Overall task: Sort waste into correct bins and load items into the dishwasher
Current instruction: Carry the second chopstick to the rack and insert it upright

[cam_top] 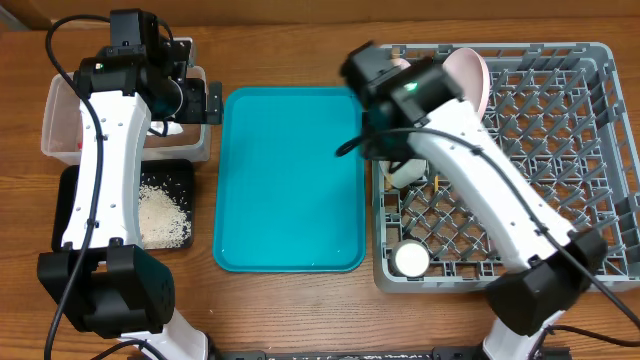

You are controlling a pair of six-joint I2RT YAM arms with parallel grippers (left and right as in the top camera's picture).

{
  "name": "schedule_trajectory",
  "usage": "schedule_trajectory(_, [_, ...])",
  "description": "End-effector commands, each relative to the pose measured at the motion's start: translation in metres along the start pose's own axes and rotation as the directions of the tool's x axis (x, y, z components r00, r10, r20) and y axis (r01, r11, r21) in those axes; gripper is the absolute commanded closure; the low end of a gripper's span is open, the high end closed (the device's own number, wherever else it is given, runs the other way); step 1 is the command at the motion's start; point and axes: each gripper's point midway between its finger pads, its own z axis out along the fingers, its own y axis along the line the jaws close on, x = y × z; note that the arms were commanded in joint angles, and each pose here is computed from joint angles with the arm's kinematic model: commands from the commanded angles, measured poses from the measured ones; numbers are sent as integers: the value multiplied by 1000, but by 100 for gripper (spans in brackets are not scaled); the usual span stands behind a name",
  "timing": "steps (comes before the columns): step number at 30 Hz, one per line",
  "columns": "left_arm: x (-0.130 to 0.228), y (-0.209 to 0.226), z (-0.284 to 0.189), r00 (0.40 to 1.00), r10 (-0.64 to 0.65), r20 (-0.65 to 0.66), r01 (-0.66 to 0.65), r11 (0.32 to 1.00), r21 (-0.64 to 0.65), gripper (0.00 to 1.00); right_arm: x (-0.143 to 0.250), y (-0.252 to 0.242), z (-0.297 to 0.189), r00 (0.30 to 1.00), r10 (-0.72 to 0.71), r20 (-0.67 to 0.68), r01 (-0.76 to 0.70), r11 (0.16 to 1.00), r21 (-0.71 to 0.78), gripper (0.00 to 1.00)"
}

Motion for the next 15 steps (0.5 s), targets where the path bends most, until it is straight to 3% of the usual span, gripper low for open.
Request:
schedule_trajectory(1, [-10, 1, -13, 999, -2, 43, 2, 1000, -9, 0, -19, -46, -1, 999, 29, 19, -30, 997, 74, 96])
schedule_trajectory(9, [-10, 1, -13, 999, -2, 43, 2, 1000, -9, 0, 0, -107, 43, 982, 12, -189, 10, 993, 115, 94])
schedule_trajectory(11, [-10, 1, -13, 999, -2, 43, 2, 1000, -9, 0, 5, -112, 50, 977, 15, -214, 12, 992, 125, 86])
schedule_trajectory(13, [-10, 1, -13, 999, -2, 43, 2, 1000, -9, 0, 10, -115, 54, 972, 11, -236, 21, 991, 132, 68])
schedule_trajectory(15, [-10, 1, -13, 999, -2, 43, 2, 1000, -9, 0, 10, -115, 55, 971, 10, -237, 22, 991, 133, 62])
